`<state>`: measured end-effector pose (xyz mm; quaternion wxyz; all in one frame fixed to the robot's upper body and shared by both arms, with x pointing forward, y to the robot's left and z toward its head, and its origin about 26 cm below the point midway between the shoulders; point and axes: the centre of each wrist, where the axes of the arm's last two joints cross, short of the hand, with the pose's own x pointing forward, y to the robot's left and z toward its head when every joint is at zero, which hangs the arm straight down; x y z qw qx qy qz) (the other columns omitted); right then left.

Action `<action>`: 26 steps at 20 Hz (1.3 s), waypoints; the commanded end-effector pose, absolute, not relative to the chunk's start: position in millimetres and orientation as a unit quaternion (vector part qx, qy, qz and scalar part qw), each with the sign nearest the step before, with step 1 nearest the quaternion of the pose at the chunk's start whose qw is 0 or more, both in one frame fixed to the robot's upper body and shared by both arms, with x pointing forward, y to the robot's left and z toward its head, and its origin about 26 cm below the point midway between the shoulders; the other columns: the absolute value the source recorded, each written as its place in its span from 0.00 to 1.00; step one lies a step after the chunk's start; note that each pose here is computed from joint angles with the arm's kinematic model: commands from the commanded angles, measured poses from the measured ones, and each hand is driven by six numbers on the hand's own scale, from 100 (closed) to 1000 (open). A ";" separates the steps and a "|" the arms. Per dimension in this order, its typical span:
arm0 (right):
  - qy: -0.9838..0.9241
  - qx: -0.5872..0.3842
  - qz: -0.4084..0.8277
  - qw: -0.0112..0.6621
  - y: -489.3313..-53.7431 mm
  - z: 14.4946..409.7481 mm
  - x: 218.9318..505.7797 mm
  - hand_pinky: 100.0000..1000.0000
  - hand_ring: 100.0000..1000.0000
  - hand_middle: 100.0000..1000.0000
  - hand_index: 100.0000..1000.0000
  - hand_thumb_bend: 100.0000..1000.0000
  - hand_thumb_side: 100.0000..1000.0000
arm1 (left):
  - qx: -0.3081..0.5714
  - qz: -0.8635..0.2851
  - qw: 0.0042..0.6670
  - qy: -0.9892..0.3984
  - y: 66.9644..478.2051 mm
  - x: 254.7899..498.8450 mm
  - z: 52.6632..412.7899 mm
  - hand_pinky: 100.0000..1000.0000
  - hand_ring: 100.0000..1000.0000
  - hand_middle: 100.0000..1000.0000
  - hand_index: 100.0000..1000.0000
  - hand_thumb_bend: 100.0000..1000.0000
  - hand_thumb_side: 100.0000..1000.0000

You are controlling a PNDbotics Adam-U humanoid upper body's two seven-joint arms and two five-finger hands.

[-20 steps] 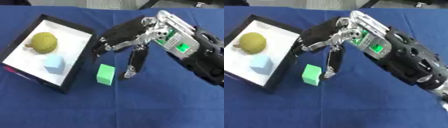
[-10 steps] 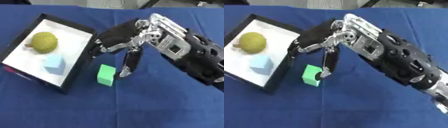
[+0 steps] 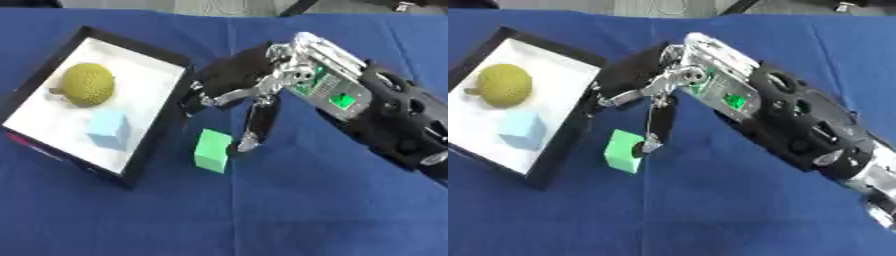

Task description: Pick up objects on the table and place them in the box.

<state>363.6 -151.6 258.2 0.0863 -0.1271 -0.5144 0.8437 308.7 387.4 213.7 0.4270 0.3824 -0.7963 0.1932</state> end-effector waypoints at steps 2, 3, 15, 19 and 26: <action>-0.472 -0.126 0.871 0.046 -151.5 262.8 366.4 0.91 0.88 0.78 0.82 0.37 0.05 | 0.384 0.191 0.413 -0.803 389.3 307.6 223.8 0.66 0.76 0.83 0.84 0.51 0.54; -0.469 -0.125 0.873 0.046 -152.0 261.6 367.2 0.91 0.88 0.78 0.83 0.37 0.04 | 0.384 0.192 0.413 -0.803 389.5 307.5 223.8 0.66 0.76 0.83 0.84 0.50 0.54; -0.461 -0.113 0.880 0.019 -152.1 262.9 369.2 0.92 0.90 0.81 0.86 0.37 0.06 | 0.383 0.193 0.415 -0.802 389.8 308.0 223.5 0.66 0.77 0.83 0.84 0.50 0.54; -0.467 -0.115 0.877 0.025 -152.2 266.5 369.0 0.92 0.89 0.81 0.86 0.37 0.05 | 0.384 0.192 0.415 -0.802 389.9 308.1 223.3 0.66 0.77 0.83 0.84 0.50 0.54; -0.462 -0.127 0.878 0.023 -150.5 270.5 365.1 0.92 0.90 0.82 0.85 0.34 0.00 | 0.384 0.193 0.417 -0.801 389.9 308.1 222.4 0.66 0.77 0.83 0.84 0.50 0.54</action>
